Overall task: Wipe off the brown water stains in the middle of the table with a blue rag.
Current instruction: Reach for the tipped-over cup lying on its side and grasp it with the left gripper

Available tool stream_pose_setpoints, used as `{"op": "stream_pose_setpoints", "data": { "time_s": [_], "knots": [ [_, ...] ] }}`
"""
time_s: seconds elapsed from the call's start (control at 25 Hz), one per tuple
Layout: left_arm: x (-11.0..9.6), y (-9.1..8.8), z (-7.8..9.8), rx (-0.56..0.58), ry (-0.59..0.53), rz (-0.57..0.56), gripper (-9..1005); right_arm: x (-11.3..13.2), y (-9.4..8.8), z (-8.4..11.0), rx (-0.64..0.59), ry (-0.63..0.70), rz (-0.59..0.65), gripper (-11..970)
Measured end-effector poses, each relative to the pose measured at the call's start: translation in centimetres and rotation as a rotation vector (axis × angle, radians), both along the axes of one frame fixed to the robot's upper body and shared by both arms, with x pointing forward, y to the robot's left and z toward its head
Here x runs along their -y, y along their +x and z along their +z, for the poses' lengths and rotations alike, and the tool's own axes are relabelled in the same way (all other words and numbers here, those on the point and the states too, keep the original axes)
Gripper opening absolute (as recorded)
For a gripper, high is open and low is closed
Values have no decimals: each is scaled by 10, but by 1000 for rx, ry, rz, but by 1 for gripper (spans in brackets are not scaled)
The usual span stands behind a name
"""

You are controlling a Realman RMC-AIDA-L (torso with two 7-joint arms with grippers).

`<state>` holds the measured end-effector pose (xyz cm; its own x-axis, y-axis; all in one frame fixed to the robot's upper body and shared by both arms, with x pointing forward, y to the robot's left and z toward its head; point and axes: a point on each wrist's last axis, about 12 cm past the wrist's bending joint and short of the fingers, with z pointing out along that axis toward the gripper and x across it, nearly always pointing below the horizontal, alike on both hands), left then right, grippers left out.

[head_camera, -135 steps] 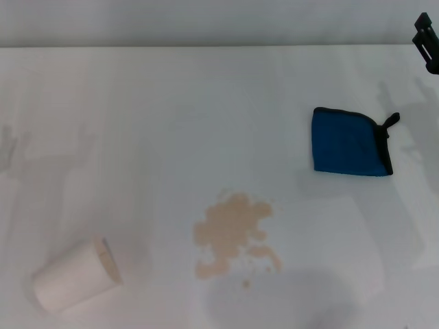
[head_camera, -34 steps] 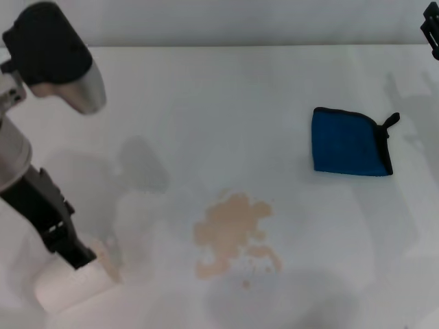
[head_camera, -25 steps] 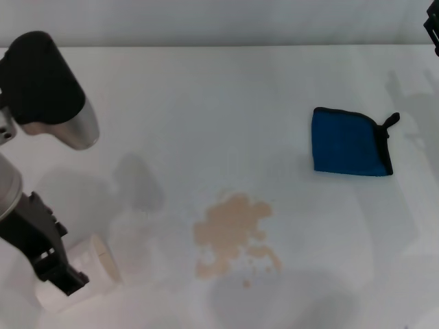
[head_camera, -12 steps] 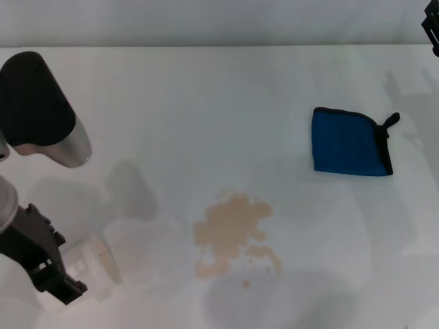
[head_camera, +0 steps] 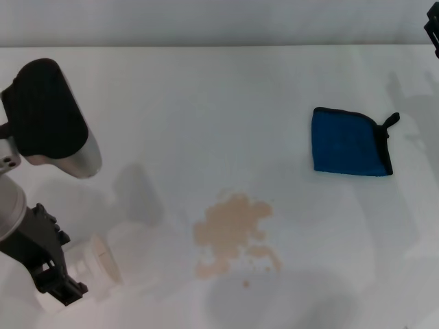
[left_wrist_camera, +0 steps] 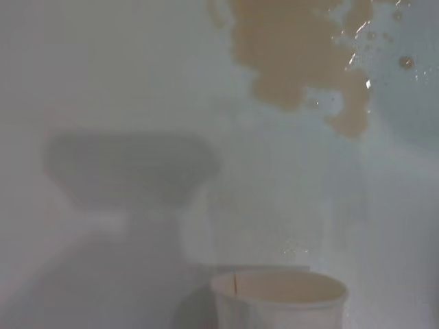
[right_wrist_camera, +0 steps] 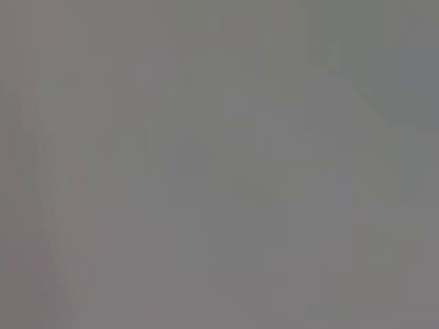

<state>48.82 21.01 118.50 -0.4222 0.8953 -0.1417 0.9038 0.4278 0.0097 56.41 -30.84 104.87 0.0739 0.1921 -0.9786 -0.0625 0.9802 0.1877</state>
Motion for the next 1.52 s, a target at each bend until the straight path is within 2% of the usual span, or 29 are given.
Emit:
{"op": "stream_pose_setpoints", "data": {
  "time_s": [0.32, 0.96, 1.52],
  "knots": [
    [-3, 2, -5, -6, 46, 16, 832, 1, 1, 1, 0, 7, 0, 796],
    [3, 2, -21, -22, 90, -10, 832, 1, 0, 0, 0, 9, 0, 796],
    [8, 4, -30, 9, 125, -32, 831, 1, -1, 0, -1, 10, -1, 795]
  ]
}}
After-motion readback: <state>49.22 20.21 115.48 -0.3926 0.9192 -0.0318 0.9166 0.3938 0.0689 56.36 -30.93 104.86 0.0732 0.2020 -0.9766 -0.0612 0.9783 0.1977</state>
